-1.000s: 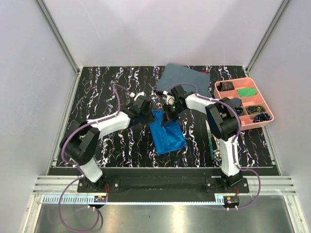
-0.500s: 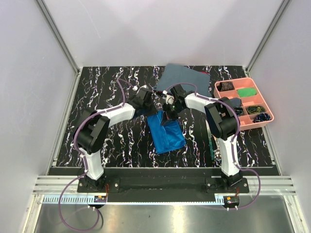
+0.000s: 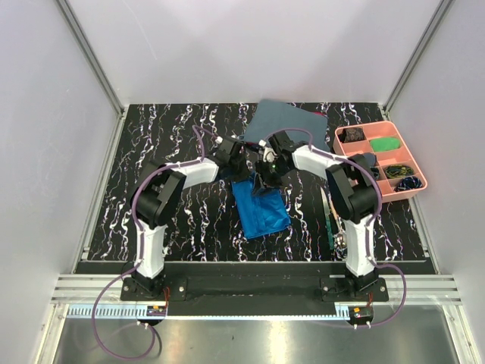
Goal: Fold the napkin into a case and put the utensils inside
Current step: Fold the lower triangle-folded napkin at the center of the board.
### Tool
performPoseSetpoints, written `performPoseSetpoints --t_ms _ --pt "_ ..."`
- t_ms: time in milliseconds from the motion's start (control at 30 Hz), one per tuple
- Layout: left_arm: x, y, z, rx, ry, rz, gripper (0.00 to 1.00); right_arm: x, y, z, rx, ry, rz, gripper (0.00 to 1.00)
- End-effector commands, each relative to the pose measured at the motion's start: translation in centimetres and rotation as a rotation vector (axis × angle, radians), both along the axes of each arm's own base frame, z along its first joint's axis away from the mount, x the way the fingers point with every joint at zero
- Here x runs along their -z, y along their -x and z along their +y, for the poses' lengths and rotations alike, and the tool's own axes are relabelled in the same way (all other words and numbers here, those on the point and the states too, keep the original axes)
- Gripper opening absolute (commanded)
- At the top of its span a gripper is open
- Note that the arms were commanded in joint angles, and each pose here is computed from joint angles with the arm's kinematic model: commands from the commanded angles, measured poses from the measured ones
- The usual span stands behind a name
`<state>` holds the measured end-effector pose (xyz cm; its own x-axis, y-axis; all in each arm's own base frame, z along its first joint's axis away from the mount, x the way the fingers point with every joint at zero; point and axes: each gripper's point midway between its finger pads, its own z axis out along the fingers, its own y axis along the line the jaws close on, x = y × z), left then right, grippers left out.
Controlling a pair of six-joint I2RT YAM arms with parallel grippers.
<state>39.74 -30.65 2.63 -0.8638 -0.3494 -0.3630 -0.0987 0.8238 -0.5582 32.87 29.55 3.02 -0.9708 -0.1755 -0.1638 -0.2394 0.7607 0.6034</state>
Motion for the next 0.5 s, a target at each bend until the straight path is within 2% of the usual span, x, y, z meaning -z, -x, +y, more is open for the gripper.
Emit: performPoseSetpoints --t_ms 0,167,333,467 --pt "-1.1 -2.0 0.0 -0.009 0.042 -0.041 0.0 -4.4 0.9 -1.4 0.045 0.0 -0.07 0.44" --pt "-0.7 -2.3 0.3 -0.007 0.059 -0.029 0.0 -5.1 3.8 -0.7 0.008 -0.106 -0.006 0.43" --pt "-0.5 -2.1 -0.1 0.011 0.074 -0.026 0.0 -4.6 6.5 1.3 -0.082 -0.196 0.044 0.26" --pt "-0.3 -2.0 0.1 0.015 0.064 -0.021 0.0 -4.6 7.9 2.8 -0.138 -0.21 0.035 0.27"
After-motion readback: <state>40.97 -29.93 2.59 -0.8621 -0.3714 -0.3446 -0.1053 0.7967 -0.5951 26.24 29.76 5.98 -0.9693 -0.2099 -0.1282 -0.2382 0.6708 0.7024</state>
